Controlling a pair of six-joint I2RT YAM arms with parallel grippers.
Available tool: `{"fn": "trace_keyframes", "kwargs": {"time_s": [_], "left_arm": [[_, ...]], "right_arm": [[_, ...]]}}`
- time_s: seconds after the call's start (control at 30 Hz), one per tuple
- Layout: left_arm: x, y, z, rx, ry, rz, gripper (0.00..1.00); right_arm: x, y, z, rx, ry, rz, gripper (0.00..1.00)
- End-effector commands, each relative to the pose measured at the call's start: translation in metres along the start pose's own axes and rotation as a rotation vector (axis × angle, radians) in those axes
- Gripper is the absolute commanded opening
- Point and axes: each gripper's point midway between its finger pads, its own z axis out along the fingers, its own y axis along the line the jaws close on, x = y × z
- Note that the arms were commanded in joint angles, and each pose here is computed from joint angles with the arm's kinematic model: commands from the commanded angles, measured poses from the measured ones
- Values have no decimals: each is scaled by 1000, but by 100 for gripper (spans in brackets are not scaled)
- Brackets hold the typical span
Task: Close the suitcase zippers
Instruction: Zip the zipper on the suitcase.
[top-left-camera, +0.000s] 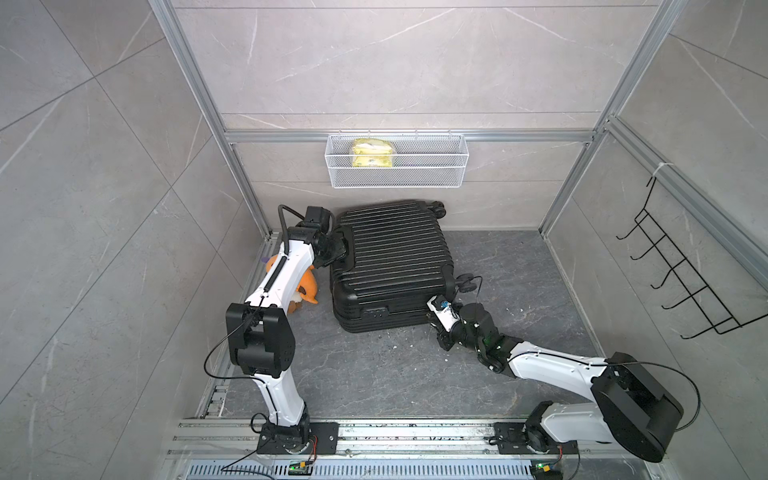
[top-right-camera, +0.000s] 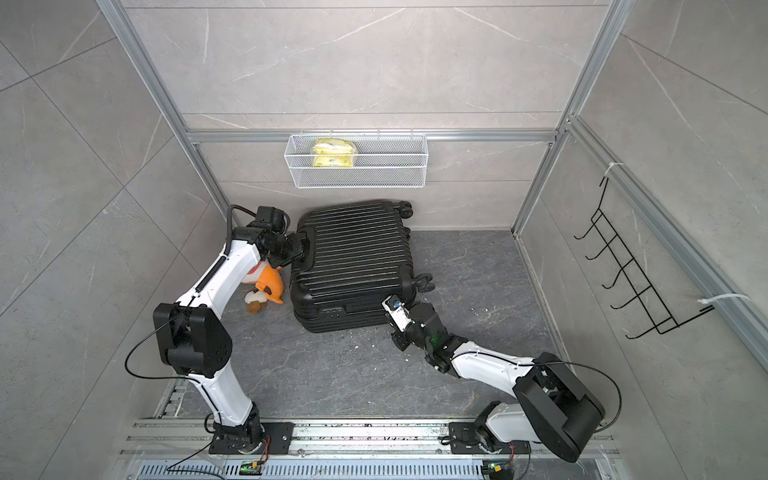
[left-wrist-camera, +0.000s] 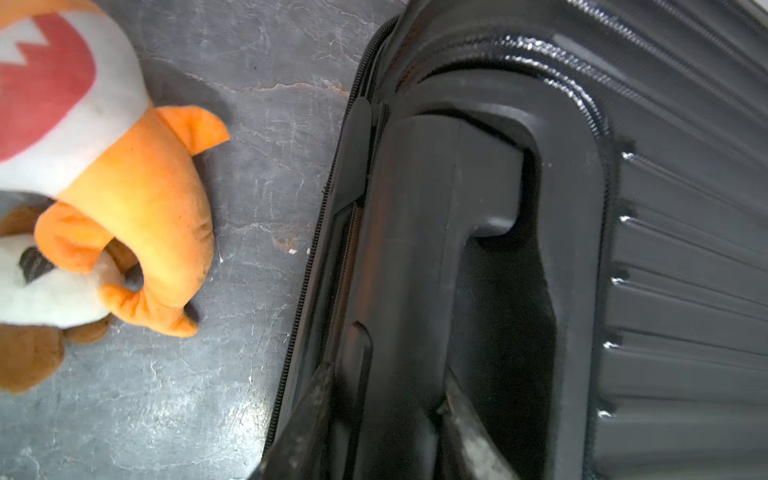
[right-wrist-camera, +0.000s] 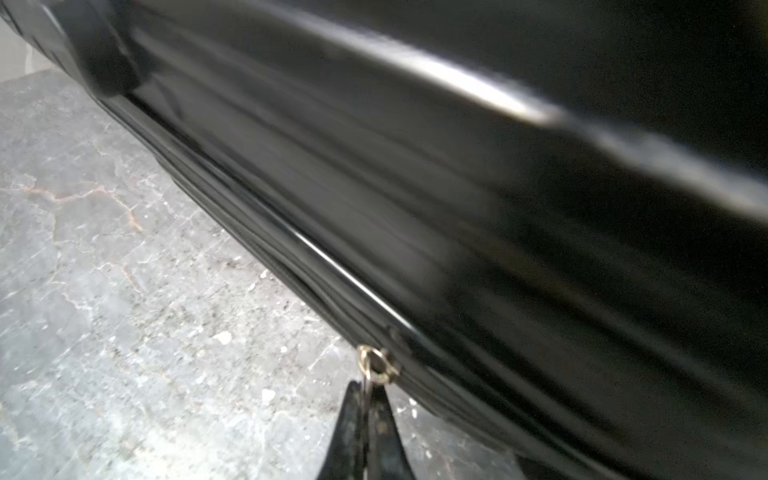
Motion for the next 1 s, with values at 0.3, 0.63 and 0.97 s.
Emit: {"fn": "trace_keyframes", "kwargs": {"time_s": [0.3, 0.63, 0.97], "left_arm": [[11, -51, -44, 116, -262, -475, 0], [53, -50, -38, 60, -369, -649, 0], [77, -64, -39, 78, -433, -744, 0]], "right_arm": [[-64, 86, -7, -232, -161, -97, 0], [-82, 146, -9, -325, -208, -145, 0], [-95, 191, -3, -403, -224, -162, 0]]}}
